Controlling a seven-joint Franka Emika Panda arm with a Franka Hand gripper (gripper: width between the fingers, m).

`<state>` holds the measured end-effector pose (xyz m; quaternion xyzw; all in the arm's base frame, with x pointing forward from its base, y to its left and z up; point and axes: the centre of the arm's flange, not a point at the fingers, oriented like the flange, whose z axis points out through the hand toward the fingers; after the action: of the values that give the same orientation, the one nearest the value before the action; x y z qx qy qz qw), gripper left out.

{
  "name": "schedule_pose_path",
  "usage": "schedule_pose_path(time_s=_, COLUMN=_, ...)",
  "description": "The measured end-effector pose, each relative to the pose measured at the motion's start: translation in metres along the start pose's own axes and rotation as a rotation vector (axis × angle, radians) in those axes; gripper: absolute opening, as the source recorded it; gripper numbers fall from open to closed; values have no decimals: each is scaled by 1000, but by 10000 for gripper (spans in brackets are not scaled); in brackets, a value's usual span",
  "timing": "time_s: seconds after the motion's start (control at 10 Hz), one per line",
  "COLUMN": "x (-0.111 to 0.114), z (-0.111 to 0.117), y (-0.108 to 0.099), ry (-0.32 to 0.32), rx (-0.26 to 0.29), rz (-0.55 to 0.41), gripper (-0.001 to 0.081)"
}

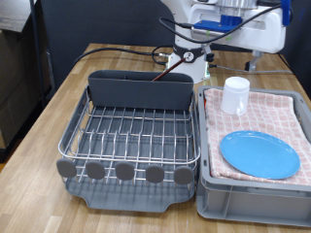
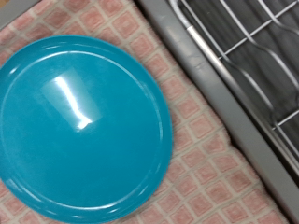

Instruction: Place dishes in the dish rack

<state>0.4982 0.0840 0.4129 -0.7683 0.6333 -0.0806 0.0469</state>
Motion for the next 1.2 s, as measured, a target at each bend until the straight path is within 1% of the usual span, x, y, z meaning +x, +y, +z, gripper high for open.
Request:
schedule_pose_path(time_s=0.2, x=-22, z=0, y=-17, ry=-9, rx=-39, rz=35, gripper=803)
schedule_pose_path(time_s=0.3, x=-30, z=2, y=-22, ry=-11, rx=-41, rz=54, gripper=803)
schedule_pose_path(time_s=0.4, x=-34, z=6, y=-25, ry=-17, rx=-26, rz=68, gripper=803)
schedule_pose_path(time_s=0.6, x=-37, z=20, y=-25, ry=-37, rx=27, rz=82, gripper=803)
schedule_pose_path(time_s=0.8, x=-34, z=42, y=-12, ry=-70, rx=57, rz=121, gripper=803)
schedule_pose_path(time_s=0.9, x=-31, z=53, y=-3, ry=-89, rx=60, rz=144, gripper=803)
schedule_pose_path(time_s=1.1, x=-27, z=72, y=15, ry=-115, rx=47, rz=160, gripper=803)
schedule_pose_path(time_s=1.2, x=-26, z=78, y=21, ry=-130, rx=38, rz=146, gripper=803)
